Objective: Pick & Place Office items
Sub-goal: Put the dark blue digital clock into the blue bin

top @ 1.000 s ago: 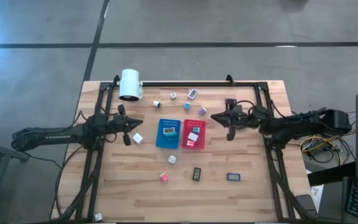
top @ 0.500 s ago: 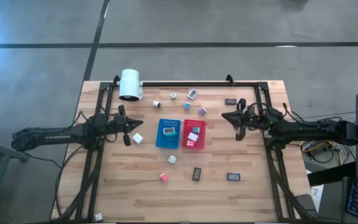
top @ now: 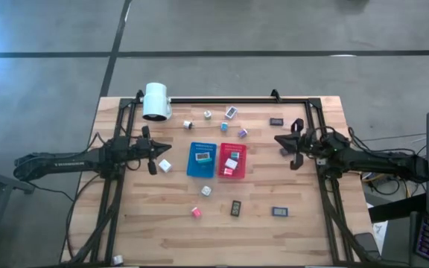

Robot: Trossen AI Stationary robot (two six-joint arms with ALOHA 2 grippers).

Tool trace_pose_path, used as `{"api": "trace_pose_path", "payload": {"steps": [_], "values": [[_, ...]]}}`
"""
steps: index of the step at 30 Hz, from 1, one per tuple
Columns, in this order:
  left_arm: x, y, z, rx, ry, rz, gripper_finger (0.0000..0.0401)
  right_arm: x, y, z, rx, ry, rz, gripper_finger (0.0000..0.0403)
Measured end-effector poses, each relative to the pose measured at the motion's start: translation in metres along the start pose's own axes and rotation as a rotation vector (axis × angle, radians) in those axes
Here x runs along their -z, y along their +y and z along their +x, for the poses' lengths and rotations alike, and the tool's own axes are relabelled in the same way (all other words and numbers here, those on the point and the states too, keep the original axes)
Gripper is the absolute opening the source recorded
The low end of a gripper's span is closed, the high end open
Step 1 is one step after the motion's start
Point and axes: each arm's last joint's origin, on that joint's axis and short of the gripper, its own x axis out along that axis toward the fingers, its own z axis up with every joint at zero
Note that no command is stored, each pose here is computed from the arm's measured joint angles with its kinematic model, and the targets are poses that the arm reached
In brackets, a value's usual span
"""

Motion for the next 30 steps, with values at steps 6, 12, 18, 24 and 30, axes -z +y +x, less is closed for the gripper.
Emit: {"api": "trace_pose_path", "payload": {"steps": [6, 12, 18, 24, 30], "values": [[0.000, 0.000, 0.000, 0.000, 0.000, -0.001, 0.0012, -0.003, 0.001, -0.009, -0.005, -0.035, -0.021, 0.0008], [0.000, 0.000, 0.000, 0.000, 0.000, 0.008, 0.0012, -0.002, 0.001, -0.017, 0.013, -0.017, -0.044, 0.0008], [0.000, 0.000, 0.000, -0.008, 0.000, 0.005, 0.0012, 0.008, -0.001, -0.023, 0.063, 0.046, -0.047, 0.0008], [0.000, 0.000, 0.000, -0.008, -0.001, 0.005, 0.0012, 0.015, -0.002, -0.023, 0.067, 0.116, -0.061, 0.0008], [0.000, 0.000, 0.000, -0.008, -0.001, 0.009, 0.0012, 0.025, -0.003, -0.022, 0.068, 0.225, -0.089, 0.0008]]}}
